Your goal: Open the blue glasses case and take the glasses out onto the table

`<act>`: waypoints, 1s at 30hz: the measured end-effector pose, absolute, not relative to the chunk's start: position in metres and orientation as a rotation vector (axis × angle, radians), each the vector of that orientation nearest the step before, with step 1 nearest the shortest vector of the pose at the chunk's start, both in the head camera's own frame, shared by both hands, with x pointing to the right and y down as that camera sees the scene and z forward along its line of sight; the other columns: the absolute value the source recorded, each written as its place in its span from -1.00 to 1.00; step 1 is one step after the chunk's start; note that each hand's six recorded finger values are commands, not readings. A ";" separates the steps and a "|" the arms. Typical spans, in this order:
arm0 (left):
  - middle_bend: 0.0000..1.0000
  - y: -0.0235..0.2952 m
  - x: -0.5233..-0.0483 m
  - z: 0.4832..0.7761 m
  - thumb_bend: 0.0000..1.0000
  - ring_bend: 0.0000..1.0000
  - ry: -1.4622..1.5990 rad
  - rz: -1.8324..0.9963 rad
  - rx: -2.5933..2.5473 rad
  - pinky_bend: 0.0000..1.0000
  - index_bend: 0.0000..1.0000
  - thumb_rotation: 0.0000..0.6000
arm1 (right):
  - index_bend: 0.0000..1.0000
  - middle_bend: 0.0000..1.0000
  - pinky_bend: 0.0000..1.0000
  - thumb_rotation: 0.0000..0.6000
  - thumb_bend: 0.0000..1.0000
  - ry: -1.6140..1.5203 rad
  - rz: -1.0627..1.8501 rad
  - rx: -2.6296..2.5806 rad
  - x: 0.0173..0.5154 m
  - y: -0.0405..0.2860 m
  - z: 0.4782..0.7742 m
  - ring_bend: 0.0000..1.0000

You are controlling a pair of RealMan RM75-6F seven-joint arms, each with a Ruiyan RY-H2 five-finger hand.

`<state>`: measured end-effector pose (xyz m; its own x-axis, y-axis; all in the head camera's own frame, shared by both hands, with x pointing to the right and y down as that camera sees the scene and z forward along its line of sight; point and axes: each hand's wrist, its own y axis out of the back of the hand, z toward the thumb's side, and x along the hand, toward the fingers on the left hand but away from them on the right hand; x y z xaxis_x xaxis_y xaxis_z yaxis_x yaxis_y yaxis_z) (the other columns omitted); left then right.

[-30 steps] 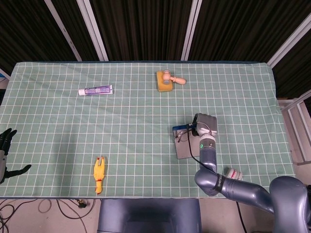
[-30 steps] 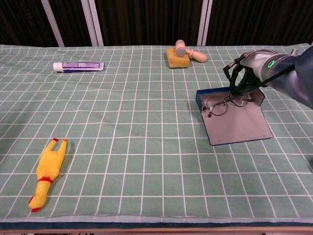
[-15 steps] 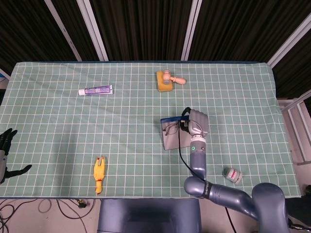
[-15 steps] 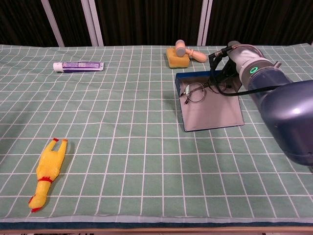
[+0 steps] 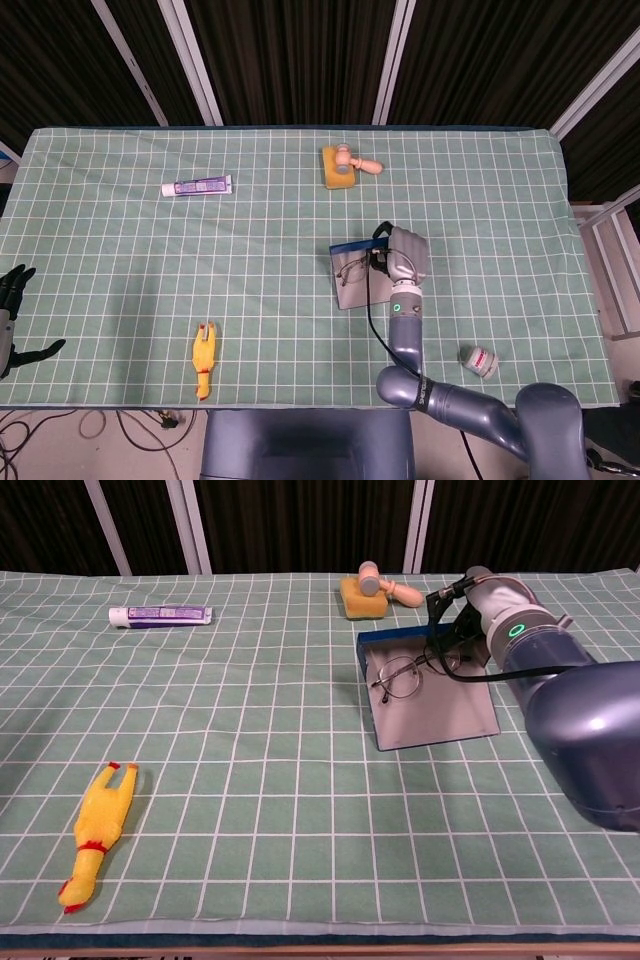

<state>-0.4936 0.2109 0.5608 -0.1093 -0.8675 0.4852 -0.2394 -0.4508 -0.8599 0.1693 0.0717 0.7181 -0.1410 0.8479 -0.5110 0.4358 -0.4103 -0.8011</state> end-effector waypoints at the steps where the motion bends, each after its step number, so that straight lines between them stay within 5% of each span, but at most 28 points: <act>1: -1.00 0.211 -0.494 0.561 -1.00 -1.00 1.221 -1.599 -1.654 -1.00 -1.00 1.00 | 0.16 0.86 0.83 1.00 -0.10 -1.439 1.565 -1.772 0.169 0.072 0.718 1.00; 30: -1.00 0.211 -0.494 0.560 -1.00 -1.00 1.231 -1.595 -1.655 -1.00 -1.00 1.00 | 0.16 0.86 0.83 1.00 -0.10 -1.527 1.467 -1.750 0.168 0.071 0.720 1.00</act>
